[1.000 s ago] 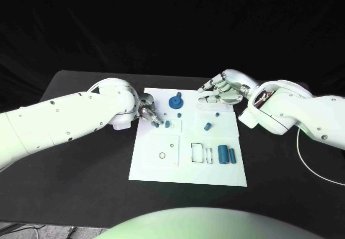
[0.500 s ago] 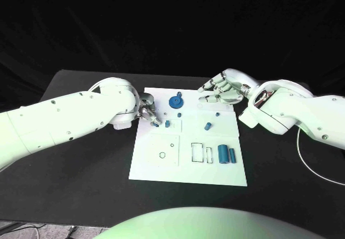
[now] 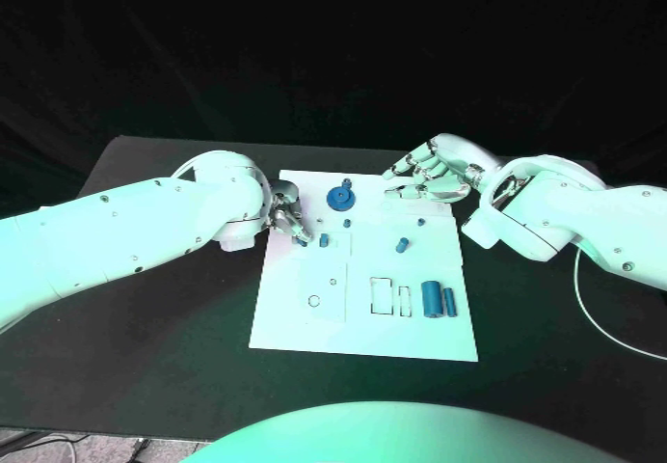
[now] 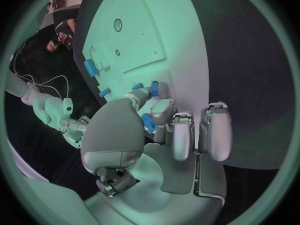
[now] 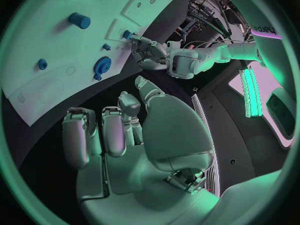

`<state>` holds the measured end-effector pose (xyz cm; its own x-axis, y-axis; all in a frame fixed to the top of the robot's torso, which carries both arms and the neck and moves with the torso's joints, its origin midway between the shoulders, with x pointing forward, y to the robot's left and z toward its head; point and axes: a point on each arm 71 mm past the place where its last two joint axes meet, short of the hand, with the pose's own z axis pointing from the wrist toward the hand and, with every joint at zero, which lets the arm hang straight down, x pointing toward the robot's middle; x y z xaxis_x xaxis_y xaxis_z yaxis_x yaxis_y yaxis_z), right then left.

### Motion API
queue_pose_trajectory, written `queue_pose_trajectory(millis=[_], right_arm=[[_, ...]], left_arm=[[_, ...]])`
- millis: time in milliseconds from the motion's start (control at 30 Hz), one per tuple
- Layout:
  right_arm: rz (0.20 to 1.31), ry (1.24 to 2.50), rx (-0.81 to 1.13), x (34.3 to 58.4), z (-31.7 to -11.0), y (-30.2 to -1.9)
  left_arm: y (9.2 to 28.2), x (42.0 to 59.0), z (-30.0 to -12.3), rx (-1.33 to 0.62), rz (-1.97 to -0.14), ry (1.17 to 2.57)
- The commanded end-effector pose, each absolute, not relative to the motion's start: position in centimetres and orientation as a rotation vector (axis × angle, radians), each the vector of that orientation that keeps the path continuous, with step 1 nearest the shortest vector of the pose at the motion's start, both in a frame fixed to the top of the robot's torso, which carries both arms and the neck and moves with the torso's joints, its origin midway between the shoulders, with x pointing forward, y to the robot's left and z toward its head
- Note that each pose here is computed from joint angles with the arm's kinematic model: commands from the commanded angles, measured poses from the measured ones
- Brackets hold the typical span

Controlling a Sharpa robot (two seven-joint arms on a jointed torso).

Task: Assemble the parts on the task board

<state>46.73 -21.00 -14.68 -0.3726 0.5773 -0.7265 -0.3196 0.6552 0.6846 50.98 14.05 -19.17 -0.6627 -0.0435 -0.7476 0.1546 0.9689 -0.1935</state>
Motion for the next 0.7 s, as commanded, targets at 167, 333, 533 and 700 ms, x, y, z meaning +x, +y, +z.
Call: queue_pose_trajectory(millis=[167, 333, 533, 700], right_arm=[[0.969, 1.711, 0.198, 46.63, -14.69, -20.86], [0.969, 1.71, 0.198, 46.61, -14.67, -20.87], [0.97, 1.71, 0.197, 46.58, -14.66, -20.88], [0.97, 1.71, 0.197, 46.57, -14.66, -20.89]], left_arm=[[14.08, 50.99, -19.4, 0.079, -0.275, 2.297], [14.08, 51.05, -19.47, 0.07, -0.265, 2.307], [14.15, 51.24, -19.54, 0.055, -0.246, 2.309], [14.15, 51.35, -19.58, 0.049, -0.238, 2.31]])
